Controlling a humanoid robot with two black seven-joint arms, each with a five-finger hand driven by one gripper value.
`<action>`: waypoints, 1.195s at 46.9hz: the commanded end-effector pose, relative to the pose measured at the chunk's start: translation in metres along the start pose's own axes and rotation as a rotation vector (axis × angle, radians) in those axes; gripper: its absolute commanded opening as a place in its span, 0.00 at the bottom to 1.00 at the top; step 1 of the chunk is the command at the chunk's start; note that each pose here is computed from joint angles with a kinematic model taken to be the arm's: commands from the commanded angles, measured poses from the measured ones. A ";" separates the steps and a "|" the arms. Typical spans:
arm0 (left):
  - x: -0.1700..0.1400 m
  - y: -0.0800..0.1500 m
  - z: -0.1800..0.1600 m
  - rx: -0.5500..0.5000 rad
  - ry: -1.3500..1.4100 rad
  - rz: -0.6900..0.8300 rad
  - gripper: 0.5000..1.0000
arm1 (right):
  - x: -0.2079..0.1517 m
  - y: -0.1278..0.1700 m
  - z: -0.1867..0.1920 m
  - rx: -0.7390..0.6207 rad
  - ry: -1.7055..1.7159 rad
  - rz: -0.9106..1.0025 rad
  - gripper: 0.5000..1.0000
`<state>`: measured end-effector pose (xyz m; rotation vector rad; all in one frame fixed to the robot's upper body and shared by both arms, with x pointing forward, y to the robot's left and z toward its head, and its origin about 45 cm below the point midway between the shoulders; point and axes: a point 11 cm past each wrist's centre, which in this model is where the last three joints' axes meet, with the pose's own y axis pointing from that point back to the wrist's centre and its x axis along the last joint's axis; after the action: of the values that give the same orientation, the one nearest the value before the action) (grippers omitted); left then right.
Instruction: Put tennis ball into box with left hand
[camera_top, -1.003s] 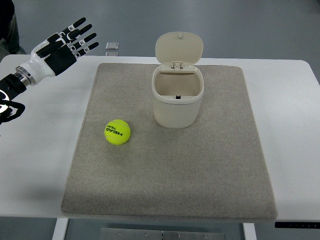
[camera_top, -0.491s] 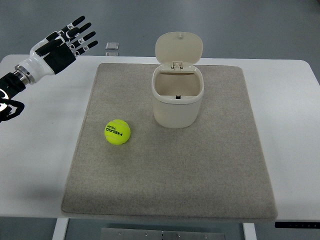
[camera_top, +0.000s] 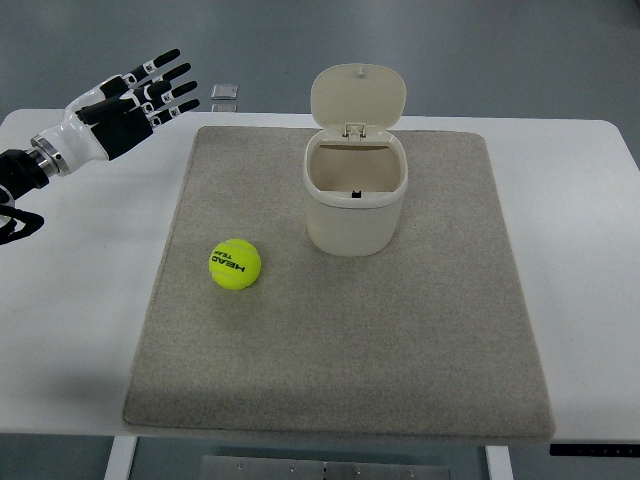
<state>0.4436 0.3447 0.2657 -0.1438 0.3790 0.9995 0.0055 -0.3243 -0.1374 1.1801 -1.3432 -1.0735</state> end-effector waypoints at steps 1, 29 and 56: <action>0.001 0.004 0.006 0.000 -0.142 -0.003 0.99 | 0.000 0.000 0.000 0.001 -0.001 0.001 0.83; -0.035 0.028 0.009 0.229 -0.950 -0.235 0.99 | 0.000 0.000 0.000 -0.001 0.000 -0.002 0.83; -0.097 0.030 -0.044 0.235 -1.630 -0.614 0.98 | 0.000 0.000 0.000 0.000 0.000 0.001 0.83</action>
<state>0.3637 0.2719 0.2666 0.6923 -0.9563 0.2651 0.0054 -0.3242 -0.1374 1.1800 -1.3433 -1.0742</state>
